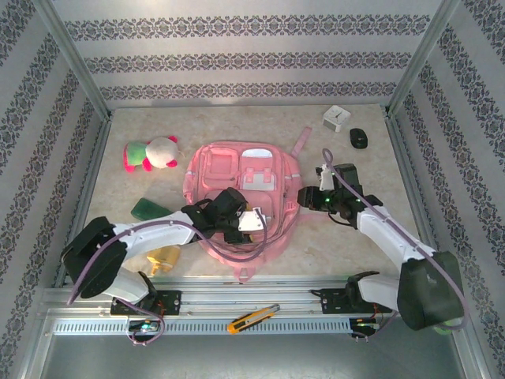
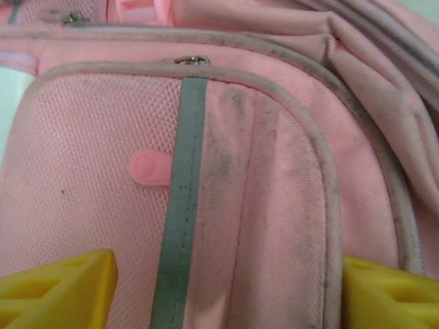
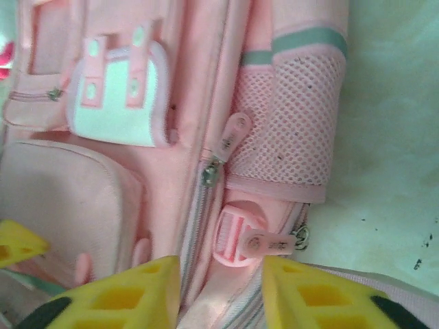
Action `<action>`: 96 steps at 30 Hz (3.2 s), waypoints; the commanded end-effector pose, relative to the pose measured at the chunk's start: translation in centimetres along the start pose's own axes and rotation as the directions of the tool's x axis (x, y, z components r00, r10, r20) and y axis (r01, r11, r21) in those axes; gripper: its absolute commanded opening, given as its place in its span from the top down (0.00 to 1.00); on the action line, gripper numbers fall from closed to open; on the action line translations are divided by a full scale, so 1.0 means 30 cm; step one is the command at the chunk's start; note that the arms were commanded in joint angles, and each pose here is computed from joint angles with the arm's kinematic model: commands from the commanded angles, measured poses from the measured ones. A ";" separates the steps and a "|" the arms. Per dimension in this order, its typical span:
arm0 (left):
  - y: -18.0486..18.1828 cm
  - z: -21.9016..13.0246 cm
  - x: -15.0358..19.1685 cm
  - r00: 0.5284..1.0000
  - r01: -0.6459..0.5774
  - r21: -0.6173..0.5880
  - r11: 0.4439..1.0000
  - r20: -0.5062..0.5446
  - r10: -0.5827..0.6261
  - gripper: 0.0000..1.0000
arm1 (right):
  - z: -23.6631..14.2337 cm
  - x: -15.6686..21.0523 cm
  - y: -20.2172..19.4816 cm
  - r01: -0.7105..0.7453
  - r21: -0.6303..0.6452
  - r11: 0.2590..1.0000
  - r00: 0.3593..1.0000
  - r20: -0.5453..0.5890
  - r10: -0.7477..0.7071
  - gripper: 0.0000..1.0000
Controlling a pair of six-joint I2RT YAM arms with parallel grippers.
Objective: Pack the student bag
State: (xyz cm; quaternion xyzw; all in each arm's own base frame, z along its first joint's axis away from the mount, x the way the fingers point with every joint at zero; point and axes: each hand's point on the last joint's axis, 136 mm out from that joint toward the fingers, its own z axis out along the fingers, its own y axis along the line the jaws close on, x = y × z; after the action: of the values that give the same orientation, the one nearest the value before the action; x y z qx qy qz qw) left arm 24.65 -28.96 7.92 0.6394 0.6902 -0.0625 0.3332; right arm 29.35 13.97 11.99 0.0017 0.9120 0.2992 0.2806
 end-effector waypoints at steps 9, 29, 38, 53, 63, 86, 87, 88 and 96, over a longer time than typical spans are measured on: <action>0.143 -0.285 -0.220 0.924 0.132 0.004 0.991 0.362 -0.125 1.00 | -0.111 -0.058 0.157 0.447 -0.136 0.884 0.893 0.121 -0.433 0.43; 0.230 -0.412 -0.208 0.881 0.094 0.002 0.996 0.465 -0.084 1.00 | 0.194 -0.070 0.097 0.845 -0.419 0.332 0.373 0.017 -0.928 0.44; 0.277 -0.424 -0.221 0.878 0.103 -0.040 0.994 0.473 -0.071 1.00 | 0.209 -0.009 0.149 0.769 -0.594 0.236 0.333 0.058 -0.941 0.58; 0.369 -0.327 -0.124 0.939 0.182 -0.149 0.972 0.319 -0.127 1.00 | 0.077 -0.052 0.221 0.702 -0.583 0.408 0.498 -0.007 -0.867 1.00; 0.428 -0.280 -0.117 0.939 0.286 -0.244 0.927 0.262 -0.221 1.00 | -0.002 -0.025 0.319 0.638 -0.575 0.511 0.592 -0.057 -0.804 1.00; 0.527 -0.216 -0.138 0.819 0.568 -0.309 0.763 0.304 -0.486 1.00 | -0.042 0.099 0.475 0.449 -0.514 0.731 0.795 -0.145 -0.589 1.00; 0.529 -0.206 -0.154 0.801 0.592 -0.294 0.751 0.317 -0.507 1.00 | -0.043 0.112 0.492 0.425 -0.520 0.741 0.811 -0.145 -0.567 1.00; 0.530 -0.198 -0.170 0.783 0.615 -0.278 0.738 0.331 -0.527 1.00 | -0.041 0.117 0.505 0.399 -0.518 0.756 0.830 -0.147 -0.539 1.00; 0.555 -0.172 -0.248 0.560 0.809 -0.131 0.572 0.465 -0.686 1.00 | -0.031 0.131 0.452 0.148 -0.367 0.918 0.935 -0.251 -0.251 1.00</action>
State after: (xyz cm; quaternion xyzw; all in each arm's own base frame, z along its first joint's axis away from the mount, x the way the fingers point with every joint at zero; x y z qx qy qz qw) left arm 33.61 -28.90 16.06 0.3236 0.8396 -0.1608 0.4056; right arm 25.67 23.22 15.62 -0.2184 0.8883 0.3504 0.2013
